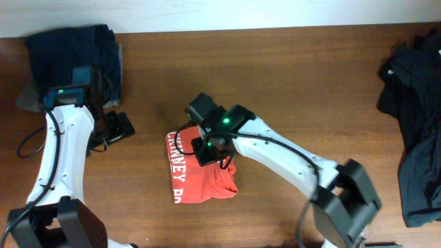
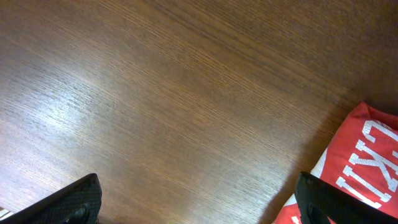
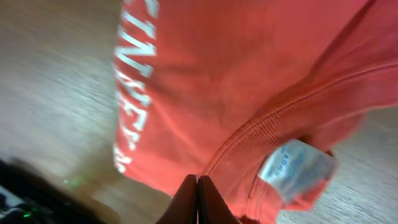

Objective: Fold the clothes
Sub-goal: 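Release the shirt and lift the right gripper up and away, then grasp the folded red shirt's left edge with the left gripper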

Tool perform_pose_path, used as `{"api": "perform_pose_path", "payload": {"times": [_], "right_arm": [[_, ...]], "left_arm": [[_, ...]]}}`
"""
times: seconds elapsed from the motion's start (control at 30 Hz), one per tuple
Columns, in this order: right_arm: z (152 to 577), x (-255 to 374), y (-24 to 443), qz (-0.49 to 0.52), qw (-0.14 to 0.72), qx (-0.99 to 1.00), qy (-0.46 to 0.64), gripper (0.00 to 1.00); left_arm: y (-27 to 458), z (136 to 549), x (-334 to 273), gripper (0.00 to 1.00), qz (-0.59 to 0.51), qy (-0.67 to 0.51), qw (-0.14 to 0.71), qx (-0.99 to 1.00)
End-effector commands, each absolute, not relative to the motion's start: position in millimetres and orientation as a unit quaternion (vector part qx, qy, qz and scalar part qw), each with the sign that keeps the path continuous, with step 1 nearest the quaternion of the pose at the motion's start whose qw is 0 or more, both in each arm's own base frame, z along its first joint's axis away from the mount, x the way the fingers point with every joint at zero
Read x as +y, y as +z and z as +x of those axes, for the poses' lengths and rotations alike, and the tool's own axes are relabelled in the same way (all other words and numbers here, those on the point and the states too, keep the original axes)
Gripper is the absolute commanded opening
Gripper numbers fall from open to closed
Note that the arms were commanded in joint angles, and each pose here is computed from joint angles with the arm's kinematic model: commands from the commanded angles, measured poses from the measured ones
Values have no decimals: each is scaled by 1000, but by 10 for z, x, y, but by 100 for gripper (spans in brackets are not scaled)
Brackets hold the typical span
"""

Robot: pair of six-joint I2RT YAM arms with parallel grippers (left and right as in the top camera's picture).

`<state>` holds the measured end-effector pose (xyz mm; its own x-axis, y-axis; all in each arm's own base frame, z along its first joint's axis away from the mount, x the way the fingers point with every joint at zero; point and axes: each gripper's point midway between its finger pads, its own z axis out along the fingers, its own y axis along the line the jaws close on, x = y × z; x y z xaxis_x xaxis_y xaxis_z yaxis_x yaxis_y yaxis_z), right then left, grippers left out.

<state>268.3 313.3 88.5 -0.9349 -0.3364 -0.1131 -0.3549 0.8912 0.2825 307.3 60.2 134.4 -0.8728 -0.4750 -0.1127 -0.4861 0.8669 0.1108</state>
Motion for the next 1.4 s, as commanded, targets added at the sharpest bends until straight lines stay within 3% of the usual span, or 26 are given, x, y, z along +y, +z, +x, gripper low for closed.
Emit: {"api": "perform_pose_path", "payload": {"times": [0.0,0.37,0.73,0.8,0.83,0.87,0.93,1.0,1.23,1.37], "right_arm": [[2637,3111,620,-180,-3,974,140,6],[2963,2602,290,-143,-9,988,62,5],[3163,2511,714,-139,0,988,67,7],[3205,2539,855,-140,7,988,70,15],[3228,2540,933,-139,10,988,69,25],[3264,2520,1034,-139,18,988,61,37],[3329,2451,1215,-138,34,989,38,71],[3394,2359,1415,-136,53,989,11,95],[3442,2214,1999,-132,91,987,-16,99],[3431,2138,2274,-127,108,986,-17,99]], "left_arm": [[1346,3052,594,99,-255,64,40,964],[1346,3053,589,99,-255,62,40,964],[1345,3059,581,99,-255,60,41,964],[1339,3058,536,99,-254,47,38,965],[1336,3063,506,99,-254,38,37,966],[1333,3069,467,99,-252,27,35,967],[1330,3085,404,99,-250,8,34,968],[1330,3090,363,99,-249,-3,33,968],[1144,2987,192,99,-207,-14,8,978],[857,2902,-216,99,-152,-90,-13,984]]}}
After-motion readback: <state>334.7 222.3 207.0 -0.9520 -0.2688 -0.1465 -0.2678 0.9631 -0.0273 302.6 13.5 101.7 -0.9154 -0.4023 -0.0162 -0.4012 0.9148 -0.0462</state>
